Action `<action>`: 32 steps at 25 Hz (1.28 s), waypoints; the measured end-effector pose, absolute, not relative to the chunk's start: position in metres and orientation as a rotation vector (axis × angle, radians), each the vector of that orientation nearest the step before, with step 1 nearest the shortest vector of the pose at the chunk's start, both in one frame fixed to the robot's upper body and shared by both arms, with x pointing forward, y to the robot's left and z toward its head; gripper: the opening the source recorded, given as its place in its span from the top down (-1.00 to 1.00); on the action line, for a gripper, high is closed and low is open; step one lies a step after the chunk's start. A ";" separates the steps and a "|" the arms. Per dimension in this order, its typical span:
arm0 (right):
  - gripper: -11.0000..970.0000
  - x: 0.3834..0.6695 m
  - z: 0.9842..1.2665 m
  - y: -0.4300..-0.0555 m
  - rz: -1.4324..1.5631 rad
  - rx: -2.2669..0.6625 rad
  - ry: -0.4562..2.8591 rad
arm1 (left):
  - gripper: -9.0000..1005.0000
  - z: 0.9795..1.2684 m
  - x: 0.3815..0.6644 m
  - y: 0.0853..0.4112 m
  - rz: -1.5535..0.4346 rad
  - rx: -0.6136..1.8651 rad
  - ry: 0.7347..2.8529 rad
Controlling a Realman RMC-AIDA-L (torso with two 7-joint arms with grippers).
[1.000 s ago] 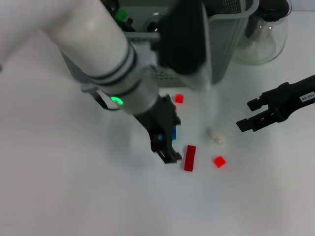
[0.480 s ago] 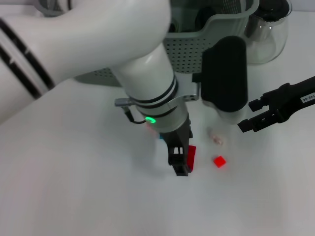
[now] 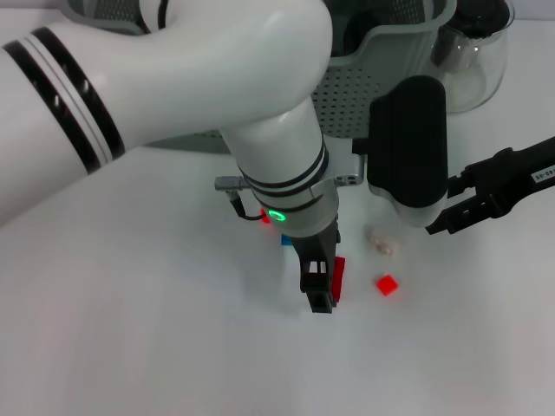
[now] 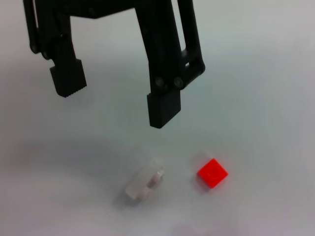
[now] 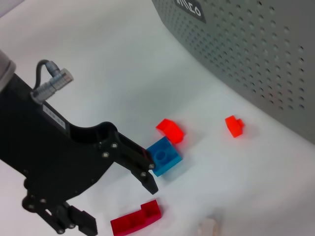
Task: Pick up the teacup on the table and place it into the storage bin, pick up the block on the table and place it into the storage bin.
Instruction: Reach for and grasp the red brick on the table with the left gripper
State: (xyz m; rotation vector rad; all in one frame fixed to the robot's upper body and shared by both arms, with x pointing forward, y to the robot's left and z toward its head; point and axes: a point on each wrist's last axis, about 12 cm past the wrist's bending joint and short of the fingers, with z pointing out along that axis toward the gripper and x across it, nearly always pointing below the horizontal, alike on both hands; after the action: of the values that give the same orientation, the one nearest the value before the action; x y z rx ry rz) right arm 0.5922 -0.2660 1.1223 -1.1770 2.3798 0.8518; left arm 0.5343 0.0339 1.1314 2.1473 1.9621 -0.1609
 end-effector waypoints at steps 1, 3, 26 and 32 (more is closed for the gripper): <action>-0.89 0.592 1.122 -0.266 0.851 -1.177 2.379 | -0.72 1.130 0.534 0.034 -0.156 2.149 1.960; -0.89 0.592 1.122 -0.266 0.849 -1.178 2.378 | -0.72 1.127 0.535 0.033 -0.151 2.147 1.958; -0.89 0.593 1.121 -0.265 0.841 -1.183 2.379 | -0.71 1.112 0.534 0.028 -0.136 2.183 1.938; -0.89 0.593 1.121 -0.265 0.839 -1.181 2.379 | -0.71 1.111 0.534 0.027 -0.134 2.193 1.930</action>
State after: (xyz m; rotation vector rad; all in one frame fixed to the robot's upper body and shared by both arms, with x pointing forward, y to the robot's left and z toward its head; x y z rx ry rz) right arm 0.5929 -0.2647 1.1211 -1.1810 2.3792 0.8394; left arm 0.5335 0.0272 1.1108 2.1929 1.9304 -0.1340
